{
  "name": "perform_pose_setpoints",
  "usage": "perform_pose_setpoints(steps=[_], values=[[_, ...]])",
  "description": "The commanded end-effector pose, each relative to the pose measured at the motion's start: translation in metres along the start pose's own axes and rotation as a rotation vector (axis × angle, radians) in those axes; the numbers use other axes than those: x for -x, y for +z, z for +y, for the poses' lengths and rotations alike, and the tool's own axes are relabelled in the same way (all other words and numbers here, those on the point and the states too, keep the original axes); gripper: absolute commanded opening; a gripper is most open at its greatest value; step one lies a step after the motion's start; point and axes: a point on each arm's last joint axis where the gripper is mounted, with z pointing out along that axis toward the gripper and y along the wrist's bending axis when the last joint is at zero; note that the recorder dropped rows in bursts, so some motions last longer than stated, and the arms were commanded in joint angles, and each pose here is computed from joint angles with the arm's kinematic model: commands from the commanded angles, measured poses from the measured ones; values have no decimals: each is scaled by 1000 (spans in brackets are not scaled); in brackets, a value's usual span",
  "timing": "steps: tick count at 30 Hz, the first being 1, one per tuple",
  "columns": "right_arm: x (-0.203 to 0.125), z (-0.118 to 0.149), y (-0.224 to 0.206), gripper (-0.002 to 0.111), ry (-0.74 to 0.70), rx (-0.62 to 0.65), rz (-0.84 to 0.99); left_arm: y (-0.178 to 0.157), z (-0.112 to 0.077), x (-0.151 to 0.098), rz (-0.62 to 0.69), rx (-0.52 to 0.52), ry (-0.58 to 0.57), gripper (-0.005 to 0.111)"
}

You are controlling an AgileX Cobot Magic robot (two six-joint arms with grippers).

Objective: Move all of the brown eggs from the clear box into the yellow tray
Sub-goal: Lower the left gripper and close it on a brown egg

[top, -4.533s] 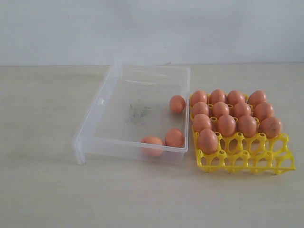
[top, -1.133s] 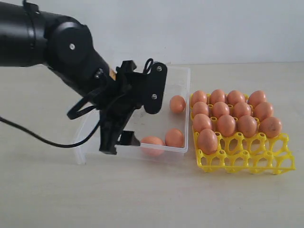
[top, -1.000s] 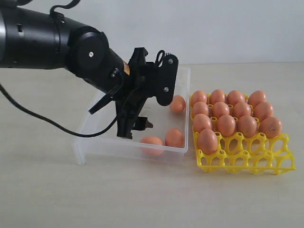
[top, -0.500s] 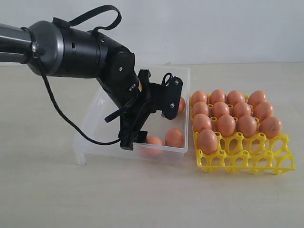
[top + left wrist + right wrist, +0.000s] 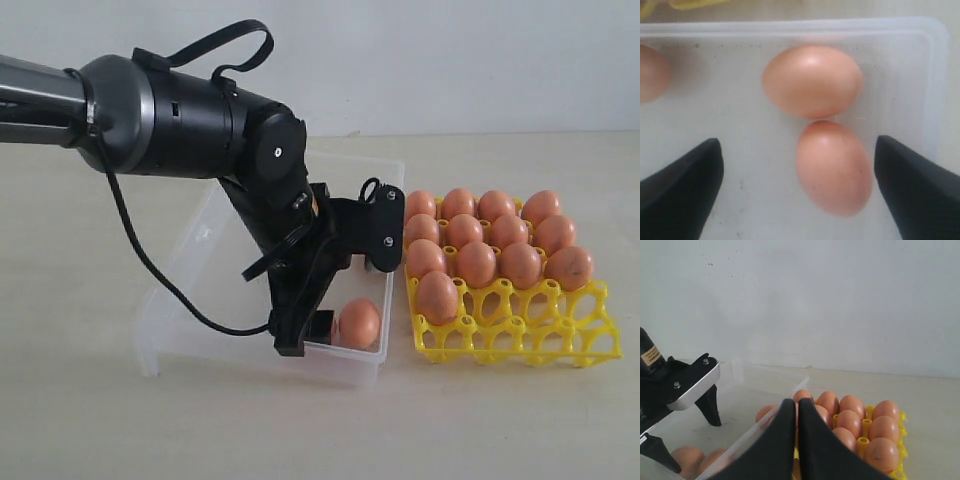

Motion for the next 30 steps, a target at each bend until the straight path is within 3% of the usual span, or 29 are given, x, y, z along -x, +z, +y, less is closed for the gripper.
perform_pose_setpoints(steps=[1,8,13,23,30], values=[[-1,0,0,0,5,-2,1,9,-9,-1,46,-87,-98,77],[-1,0,0,0,5,-2,1,10,-8,2,10,-87,-201,77],[-1,0,0,0,5,-2,1,8,-15,-7,123,-143,-240,77],[-1,0,0,0,5,-2,1,8,-15,-8,160,-124,-524,77],[-1,0,0,0,5,-2,1,7,-19,-11,212,-153,-629,77]])
